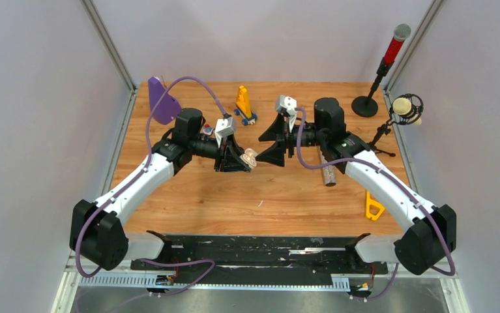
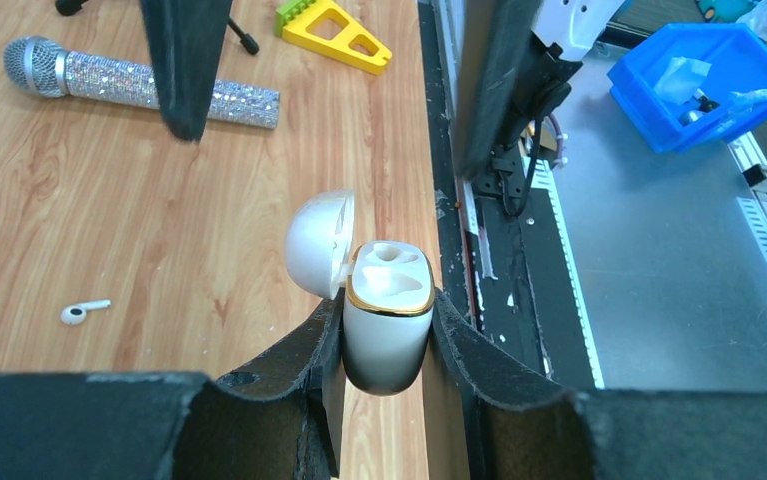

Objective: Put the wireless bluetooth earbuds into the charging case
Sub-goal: Open the charging case, then pick up the earbud from the center of the board.

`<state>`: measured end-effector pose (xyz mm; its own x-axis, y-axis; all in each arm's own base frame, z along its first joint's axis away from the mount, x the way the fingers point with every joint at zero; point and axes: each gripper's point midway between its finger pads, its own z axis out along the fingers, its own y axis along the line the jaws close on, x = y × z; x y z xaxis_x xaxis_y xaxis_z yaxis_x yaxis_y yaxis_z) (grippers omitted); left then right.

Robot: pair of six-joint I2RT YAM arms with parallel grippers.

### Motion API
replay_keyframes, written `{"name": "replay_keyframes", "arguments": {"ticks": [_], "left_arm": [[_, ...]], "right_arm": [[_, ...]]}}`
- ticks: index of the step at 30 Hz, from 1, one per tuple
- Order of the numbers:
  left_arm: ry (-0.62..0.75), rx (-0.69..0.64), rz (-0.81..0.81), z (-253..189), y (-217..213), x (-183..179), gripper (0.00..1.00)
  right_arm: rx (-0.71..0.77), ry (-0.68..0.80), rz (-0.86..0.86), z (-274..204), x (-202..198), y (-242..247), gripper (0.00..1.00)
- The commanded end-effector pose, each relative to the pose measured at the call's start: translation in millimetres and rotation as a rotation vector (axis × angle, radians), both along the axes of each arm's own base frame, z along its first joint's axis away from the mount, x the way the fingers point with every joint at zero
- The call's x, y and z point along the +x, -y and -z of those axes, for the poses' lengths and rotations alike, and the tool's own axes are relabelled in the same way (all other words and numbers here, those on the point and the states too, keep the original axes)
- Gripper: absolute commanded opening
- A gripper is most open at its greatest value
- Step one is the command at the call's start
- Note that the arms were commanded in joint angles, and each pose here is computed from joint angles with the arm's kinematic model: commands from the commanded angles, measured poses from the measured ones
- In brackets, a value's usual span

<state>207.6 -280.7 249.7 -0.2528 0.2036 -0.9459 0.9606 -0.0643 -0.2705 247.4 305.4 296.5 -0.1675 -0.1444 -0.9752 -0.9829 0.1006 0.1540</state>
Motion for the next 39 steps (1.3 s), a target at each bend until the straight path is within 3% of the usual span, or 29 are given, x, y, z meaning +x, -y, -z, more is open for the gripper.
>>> {"name": "replay_keyframes", "arguments": {"ticks": [1,8,15,20,26,31,39], "left_arm": [[0.068,-0.018,0.005,-13,-1,2,0.00],[0.113,0.040,-0.048,-8,-25,15,0.00],[0.087,0.129,-0.052,16,-55,7,0.00],[0.147,0.165,-0.057,29,-66,-4,0.00],[0.218,0.141,-0.085,22,-70,-17,0.00],[0.278,0.138,-0.131,20,-74,-17,0.00],[0.269,0.125,-0.129,19,-72,-17,0.00]], "right_arm": [[0.046,0.155,-0.021,-45,-12,12,0.73],[-0.034,0.224,0.140,-34,36,54,0.76],[-0.281,0.117,0.162,61,98,59,0.73],[-0.426,0.025,0.118,118,124,48,0.69],[-0.540,0.039,0.023,169,135,39,0.68],[-0.622,-0.040,0.060,190,143,22,0.65],[-0.622,-0.012,-0.038,216,126,-30,0.66]]}}
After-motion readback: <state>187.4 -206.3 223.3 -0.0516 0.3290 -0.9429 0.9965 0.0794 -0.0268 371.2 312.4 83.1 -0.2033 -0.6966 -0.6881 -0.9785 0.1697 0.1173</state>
